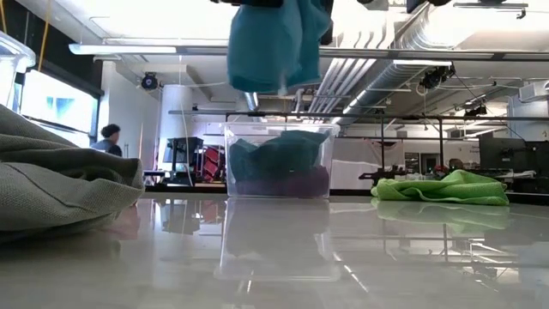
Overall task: Sort towels by color in basket
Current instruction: Put the blue microfiber towel into the bottom transparent bin
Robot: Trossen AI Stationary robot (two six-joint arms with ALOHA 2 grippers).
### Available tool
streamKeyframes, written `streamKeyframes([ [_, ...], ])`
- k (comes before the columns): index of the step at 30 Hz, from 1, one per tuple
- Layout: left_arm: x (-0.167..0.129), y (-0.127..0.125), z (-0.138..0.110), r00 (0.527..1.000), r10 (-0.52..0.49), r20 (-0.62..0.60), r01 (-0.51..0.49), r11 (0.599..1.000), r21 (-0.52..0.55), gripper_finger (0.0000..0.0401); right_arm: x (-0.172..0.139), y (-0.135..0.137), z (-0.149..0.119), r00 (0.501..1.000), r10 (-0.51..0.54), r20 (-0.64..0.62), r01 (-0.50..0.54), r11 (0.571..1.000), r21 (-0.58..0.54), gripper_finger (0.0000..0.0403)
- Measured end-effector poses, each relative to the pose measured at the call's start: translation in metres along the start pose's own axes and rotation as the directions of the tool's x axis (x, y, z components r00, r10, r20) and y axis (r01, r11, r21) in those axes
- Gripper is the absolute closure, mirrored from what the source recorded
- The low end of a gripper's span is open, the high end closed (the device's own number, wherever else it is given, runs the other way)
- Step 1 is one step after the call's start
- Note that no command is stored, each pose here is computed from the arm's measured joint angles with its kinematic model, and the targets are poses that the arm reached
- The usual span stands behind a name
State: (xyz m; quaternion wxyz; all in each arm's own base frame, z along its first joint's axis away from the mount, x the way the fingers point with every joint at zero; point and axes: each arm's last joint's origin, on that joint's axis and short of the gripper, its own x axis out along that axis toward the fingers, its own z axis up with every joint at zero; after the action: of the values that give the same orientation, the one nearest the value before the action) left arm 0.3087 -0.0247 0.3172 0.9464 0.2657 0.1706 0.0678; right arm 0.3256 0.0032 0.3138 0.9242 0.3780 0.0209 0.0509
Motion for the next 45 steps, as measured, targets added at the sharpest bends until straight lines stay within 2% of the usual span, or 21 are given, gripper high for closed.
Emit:
streamKeyframes([
  [3,-0.001,-0.004,-0.003,0.998,-0.045,-0.032,0.044,0.998,-0.038,0.0218,0.0,0.0,0.001,0.999,-0.027,0.032,0.028,0.999,-0.03,0.0367],
  [9,-0.006,-0.01,-0.008,0.99,-0.105,-0.093,0.093,0.988,-0.121,0.0336,-0.002,-0.006,0.01,0.996,-0.045,0.076,0.048,0.998,-0.039,0.0272],
  [12,-0.012,-0.009,-0.009,0.986,-0.12,-0.117,0.095,0.975,-0.202,0.0383,-0.009,-0.006,0.021,0.994,-0.038,0.107,0.043,0.998,-0.038,0.0242],
  [14,-0.016,-0.008,-0.009,0.984,-0.128,-0.126,0.091,0.959,-0.267,0.0392,-0.016,-0.002,0.028,0.991,-0.041,0.123,0.046,0.998,-0.037,0.0235],
  [17,-0.022,-0.006,-0.009,0.98,-0.154,-0.125,0.103,0.933,-0.345,0.0382,-0.03,0.005,0.035,0.989,-0.068,0.129,0.079,0.994,-0.078,0.0237],
  [23,-0.039,0.002,0.004,0.962,-0.189,-0.199,0.091,0.904,-0.417,0.0386,-0.046,0.004,0.034,0.952,-0.272,0.141,0.291,0.947,-0.136,0.0245],
  [26,-0.053,0.0,0.015,0.937,-0.244,-0.249,0.096,0.867,-0.489,0.0392,-0.046,-0.001,0.03,0.923,-0.356,0.147,0.373,0.92,-0.116,0.0245],
  [31,-0.089,-0.008,0.03,0.846,-0.368,-0.385,0.11,0.829,-0.549,0.0394,-0.044,-0.006,0.021,0.909,-0.408,0.082,0.416,0.901,-0.123,0.0245],
  [35,-0.125,-0.017,0.033,0.72,-0.442,-0.535,-0.041,0.742,-0.669,0.0394,-0.043,-0.003,0.015,0.905,-0.418,0.079,0.426,0.893,-0.145,0.0245],
  [40,-0.167,-0.041,0.033,0.537,-0.557,-0.633,-0.188,0.653,-0.734,0.0395,-0.042,0.004,0.018,0.904,-0.4,0.151,0.423,0.889,-0.175,0.0245],
  [41,-0.174,-0.045,0.033,0.514,-0.57,-0.641,-0.211,0.64,-0.739,0.0395,-0.042,0.004,0.018,0.904,-0.397,0.159,0.423,0.885,-0.197,0.0245],
  [45,-0.186,-0.073,0.026,0.482,-0.582,-0.656,-0.295,0.597,-0.746,0.039,-0.043,0.001,0.022,0.898,-0.405,0.17,0.437,0.865,-0.249,0.0245],
])
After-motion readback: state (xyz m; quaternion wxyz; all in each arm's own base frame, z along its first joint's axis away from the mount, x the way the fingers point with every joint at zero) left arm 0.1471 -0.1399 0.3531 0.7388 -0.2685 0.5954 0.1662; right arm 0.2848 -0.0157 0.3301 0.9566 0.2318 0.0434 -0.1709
